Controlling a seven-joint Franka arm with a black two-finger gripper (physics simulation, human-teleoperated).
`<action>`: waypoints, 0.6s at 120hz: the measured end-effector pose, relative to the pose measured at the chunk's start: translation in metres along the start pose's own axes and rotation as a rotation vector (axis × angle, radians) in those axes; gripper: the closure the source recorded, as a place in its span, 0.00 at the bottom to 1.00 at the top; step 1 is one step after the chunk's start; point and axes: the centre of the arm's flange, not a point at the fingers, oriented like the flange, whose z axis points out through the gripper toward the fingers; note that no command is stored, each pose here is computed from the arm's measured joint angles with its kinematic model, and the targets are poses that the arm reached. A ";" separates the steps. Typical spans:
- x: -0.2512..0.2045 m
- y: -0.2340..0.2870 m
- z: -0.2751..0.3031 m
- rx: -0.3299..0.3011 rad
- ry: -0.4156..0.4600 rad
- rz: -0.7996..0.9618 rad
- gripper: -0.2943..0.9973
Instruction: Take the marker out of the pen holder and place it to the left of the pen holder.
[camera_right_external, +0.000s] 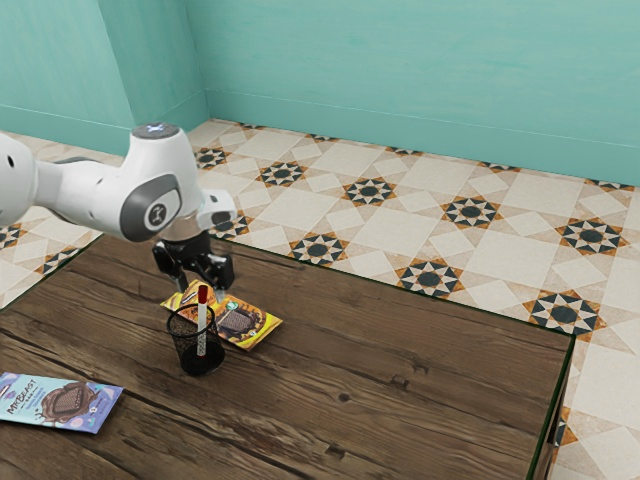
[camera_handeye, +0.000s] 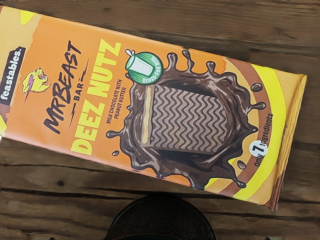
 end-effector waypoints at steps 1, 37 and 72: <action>0.000 0.000 0.000 0.000 0.000 0.001 0.35; -0.002 -0.004 -0.013 -0.004 0.027 0.020 0.75; -0.020 -0.027 -0.086 0.006 0.134 0.000 0.82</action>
